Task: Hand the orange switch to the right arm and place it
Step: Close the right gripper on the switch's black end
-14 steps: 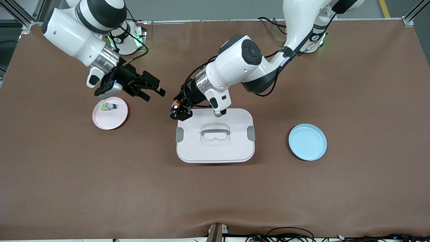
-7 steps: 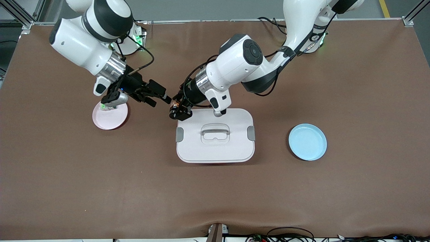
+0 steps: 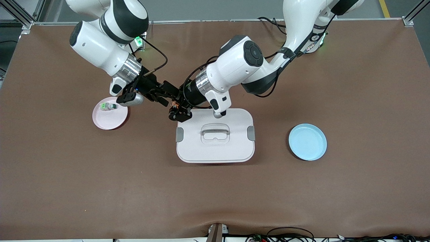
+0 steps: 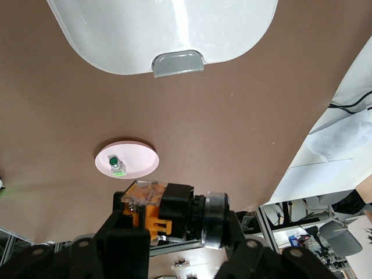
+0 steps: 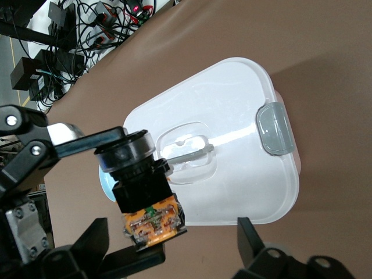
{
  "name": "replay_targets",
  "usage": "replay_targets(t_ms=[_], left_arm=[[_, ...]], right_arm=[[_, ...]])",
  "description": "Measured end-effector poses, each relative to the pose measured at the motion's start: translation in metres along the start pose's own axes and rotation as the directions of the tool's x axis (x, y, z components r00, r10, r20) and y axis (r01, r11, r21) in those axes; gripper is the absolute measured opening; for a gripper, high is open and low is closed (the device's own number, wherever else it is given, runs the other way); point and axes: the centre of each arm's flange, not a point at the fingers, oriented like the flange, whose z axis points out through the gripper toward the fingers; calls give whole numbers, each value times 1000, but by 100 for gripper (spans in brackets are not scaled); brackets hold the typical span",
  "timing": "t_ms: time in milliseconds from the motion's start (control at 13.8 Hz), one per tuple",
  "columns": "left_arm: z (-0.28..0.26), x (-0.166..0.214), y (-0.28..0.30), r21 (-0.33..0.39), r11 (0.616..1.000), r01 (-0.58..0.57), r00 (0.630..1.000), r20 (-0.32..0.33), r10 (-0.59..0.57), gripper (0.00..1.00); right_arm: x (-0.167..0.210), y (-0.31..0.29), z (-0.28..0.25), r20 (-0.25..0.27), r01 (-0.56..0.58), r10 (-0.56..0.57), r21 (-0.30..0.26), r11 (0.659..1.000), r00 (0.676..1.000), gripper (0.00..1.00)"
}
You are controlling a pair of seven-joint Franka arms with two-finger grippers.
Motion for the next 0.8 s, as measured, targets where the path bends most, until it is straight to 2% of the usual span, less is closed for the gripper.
replay_targets(t_ms=[145, 290, 435, 798], left_arm=[[3, 1, -1, 4, 1000, 0, 1000, -1, 0, 73], [2, 2, 0, 2, 1000, 2, 1000, -1, -2, 73], [2, 2, 1, 2, 1000, 3, 1000, -1, -3, 73], [2, 2, 1, 1, 1000, 3, 1000, -2, -3, 73]], right_arm=[[-2, -6, -1, -3, 9, -9, 8, 1000, 1000, 67], [1, -7, -2, -8, -6, 6, 10, 1000, 1000, 50], [1, -6, -2, -8, -16, 16, 10, 1000, 1000, 46], [2, -6, -2, -9, -25, 25, 10, 1000, 1000, 44]])
